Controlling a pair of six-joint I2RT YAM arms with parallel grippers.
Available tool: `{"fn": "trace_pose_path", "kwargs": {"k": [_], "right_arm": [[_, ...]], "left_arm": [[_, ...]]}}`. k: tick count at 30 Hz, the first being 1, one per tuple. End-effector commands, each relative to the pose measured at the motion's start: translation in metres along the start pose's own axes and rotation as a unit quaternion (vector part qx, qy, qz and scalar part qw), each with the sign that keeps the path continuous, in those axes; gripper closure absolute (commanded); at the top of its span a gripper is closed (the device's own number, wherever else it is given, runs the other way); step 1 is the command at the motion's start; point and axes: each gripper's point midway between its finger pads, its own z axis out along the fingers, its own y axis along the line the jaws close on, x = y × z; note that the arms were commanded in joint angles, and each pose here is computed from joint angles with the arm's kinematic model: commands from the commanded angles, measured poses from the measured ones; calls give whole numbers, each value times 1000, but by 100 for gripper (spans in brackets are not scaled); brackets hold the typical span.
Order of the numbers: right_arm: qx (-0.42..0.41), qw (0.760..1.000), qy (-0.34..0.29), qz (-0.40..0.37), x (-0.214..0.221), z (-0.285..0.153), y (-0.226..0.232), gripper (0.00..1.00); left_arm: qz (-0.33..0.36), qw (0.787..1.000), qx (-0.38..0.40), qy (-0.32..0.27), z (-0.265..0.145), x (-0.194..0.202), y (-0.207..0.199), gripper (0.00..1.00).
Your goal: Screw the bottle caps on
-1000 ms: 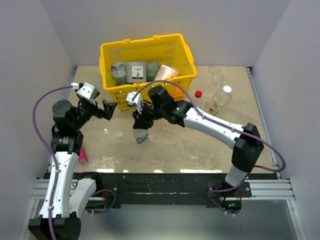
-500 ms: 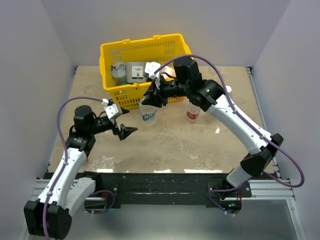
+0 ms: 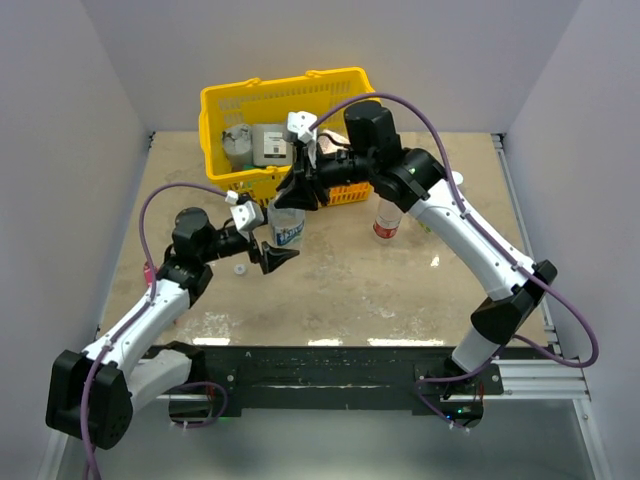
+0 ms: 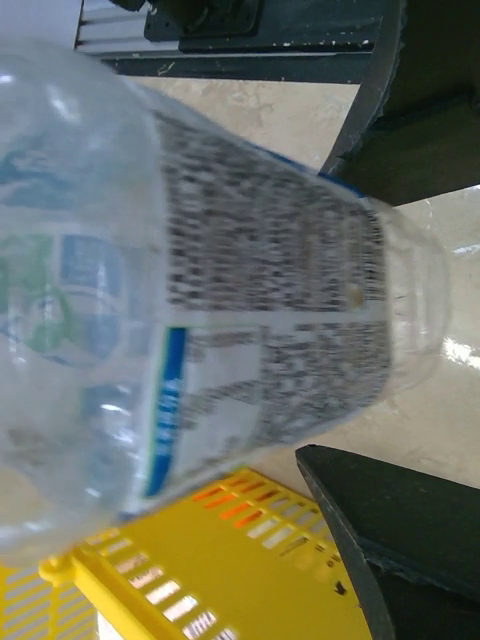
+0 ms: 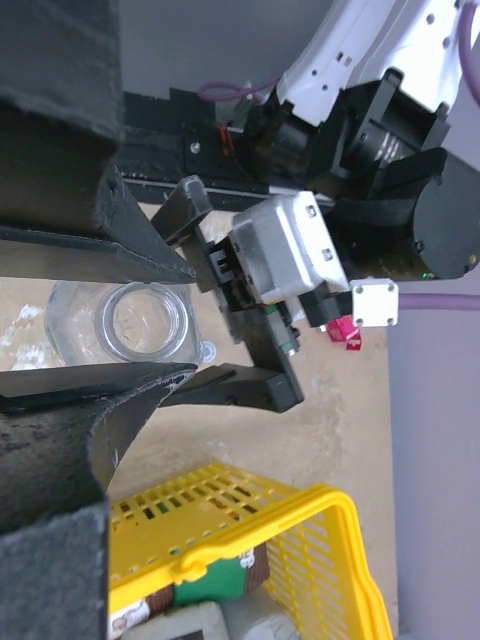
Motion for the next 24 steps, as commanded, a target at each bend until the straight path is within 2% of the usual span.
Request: {"fn": "trace_pose_path", "kwargs": {"k": [1, 7, 10, 13, 14, 15, 18, 19, 20, 22, 24], "right_arm": [[-39, 998, -32, 24, -16, 5, 16, 100], [-43, 998, -42, 33, -20, 10, 14, 100], [-40, 998, -41, 33, -19, 10, 13, 100], [-31, 998, -37, 30, -16, 9, 10, 100], [-28, 999, -32, 31, -13, 10, 10, 96], [-23, 999, -29, 29, -11, 10, 7, 73], [38, 999, -27, 12, -21, -2, -11, 45], [75, 997, -26, 4, -24, -11, -25, 42], [99, 994, -34, -8, -33, -18, -34, 39], [179, 982, -41, -32, -42, -35, -64, 34], [225, 973, -29, -42, -34, -39, -83, 35]], "left_arm": [[23, 998, 40, -34, 12, -22, -15, 0], [3, 998, 49, -29, 18, -20, -18, 3], [0, 999, 43, -24, 17, -17, -16, 9], [-8, 999, 43, -20, 17, -16, -17, 19], [-12, 999, 43, -18, 17, -15, -17, 26], [-15, 999, 41, -19, 16, -16, -17, 30], [-31, 999, 21, -5, 12, -17, -13, 48], [-27, 1000, 6, -1, 8, -18, -7, 54], [-44, 998, -30, 19, 3, -9, 3, 69], [-59, 993, -92, 32, -18, -9, 24, 78], [-73, 984, -163, 17, -43, -20, 47, 93]]}}
